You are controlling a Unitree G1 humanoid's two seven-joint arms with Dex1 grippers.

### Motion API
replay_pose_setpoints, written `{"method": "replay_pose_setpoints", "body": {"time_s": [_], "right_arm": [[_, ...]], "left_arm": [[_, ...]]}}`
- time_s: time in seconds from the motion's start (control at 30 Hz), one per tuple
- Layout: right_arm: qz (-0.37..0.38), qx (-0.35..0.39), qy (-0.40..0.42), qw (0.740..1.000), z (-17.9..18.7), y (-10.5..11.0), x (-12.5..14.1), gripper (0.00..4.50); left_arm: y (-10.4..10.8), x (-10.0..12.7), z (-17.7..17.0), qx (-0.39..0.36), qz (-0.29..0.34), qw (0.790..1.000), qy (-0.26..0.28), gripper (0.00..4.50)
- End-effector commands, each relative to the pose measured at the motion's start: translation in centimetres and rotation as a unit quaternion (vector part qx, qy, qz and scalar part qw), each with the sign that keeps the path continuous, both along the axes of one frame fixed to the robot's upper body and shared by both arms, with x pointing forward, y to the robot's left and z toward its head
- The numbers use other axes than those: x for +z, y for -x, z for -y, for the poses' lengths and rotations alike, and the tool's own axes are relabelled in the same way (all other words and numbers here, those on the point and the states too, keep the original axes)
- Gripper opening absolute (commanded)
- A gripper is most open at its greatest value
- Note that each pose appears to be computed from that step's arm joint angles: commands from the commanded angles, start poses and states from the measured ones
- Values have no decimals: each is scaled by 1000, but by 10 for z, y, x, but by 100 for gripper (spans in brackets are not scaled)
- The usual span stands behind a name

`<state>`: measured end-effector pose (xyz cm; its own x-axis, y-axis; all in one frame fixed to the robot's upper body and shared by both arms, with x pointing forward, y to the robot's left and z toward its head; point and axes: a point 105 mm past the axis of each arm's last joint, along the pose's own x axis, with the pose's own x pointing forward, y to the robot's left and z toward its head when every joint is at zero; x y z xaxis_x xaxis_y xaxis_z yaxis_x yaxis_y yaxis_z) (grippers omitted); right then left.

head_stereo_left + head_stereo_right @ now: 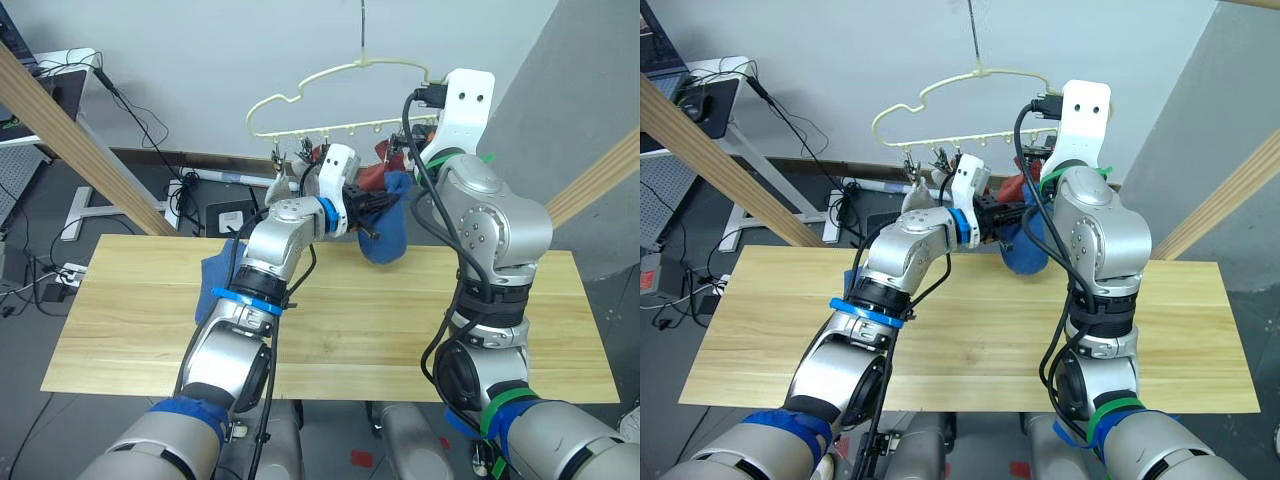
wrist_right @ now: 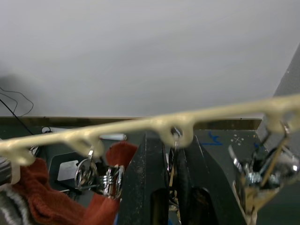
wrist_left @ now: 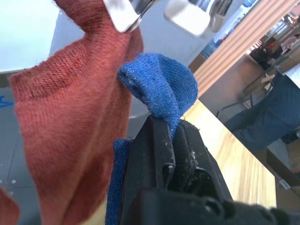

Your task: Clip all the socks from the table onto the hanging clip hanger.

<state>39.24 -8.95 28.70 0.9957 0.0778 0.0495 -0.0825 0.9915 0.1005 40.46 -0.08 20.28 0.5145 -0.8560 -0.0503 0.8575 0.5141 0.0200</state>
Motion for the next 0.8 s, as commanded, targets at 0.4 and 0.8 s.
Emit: {"method": "replay_pose_setpoints", "body": {"time_s": [0.4, 0.8], "right_arm": [[42, 4, -13, 999, -1, 9, 21, 0], [35, 14, -22, 999, -3, 9, 19, 88]], "left_arm": [[2, 40, 6, -14, 28, 998, 61, 3], [3, 42, 13, -22, 27, 997, 67, 0]]}}
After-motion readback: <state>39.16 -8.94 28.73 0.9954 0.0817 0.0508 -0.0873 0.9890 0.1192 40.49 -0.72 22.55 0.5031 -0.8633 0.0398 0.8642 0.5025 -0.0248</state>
